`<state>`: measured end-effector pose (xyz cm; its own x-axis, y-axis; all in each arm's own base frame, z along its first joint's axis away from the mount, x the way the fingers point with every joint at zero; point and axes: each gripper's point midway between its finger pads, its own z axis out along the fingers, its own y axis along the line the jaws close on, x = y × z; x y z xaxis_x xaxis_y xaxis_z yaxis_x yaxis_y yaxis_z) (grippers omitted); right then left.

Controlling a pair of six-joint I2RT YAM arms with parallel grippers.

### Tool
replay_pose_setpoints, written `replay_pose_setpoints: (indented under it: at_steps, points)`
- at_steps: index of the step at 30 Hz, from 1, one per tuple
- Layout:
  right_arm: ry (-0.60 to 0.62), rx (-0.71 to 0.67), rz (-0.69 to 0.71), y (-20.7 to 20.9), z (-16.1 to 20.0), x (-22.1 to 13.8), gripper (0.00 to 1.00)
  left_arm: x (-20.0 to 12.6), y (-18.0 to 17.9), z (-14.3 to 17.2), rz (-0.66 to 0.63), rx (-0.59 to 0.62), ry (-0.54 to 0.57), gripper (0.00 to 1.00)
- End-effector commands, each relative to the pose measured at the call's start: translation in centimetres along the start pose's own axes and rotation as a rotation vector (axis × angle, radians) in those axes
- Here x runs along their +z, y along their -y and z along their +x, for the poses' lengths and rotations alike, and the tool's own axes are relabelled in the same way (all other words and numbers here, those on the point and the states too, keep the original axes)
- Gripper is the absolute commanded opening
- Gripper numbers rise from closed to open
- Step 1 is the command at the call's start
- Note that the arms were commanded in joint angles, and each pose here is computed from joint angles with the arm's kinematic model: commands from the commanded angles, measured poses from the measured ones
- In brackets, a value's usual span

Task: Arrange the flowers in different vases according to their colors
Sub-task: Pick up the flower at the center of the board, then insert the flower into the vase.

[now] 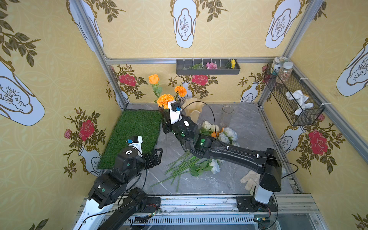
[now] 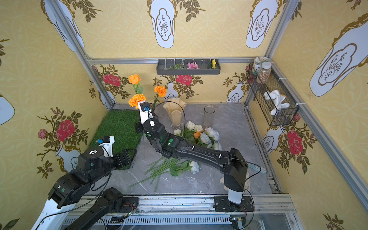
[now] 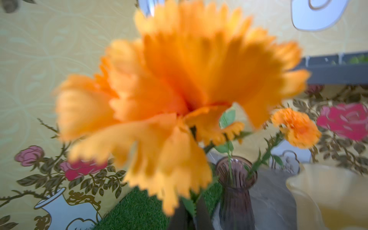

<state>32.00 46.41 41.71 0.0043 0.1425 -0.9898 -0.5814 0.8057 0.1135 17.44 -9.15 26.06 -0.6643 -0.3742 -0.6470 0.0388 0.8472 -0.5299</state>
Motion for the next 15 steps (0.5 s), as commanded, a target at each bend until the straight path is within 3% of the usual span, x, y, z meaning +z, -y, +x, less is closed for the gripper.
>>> replay_pose_setpoints:
  at_steps: [1, 15]
  points:
    - [0.136, -0.132, -0.050, -1.1, -4.4, 0.7, 0.00, 0.1, 0.0, -0.3, -0.002, 0.002, 0.015, 0.96]
    - [0.415, -0.130, 0.001, 3.0, -12.0, 5.1, 0.00, 0.6, 0.1, 0.0, -0.004, 0.004, -0.010, 0.96]
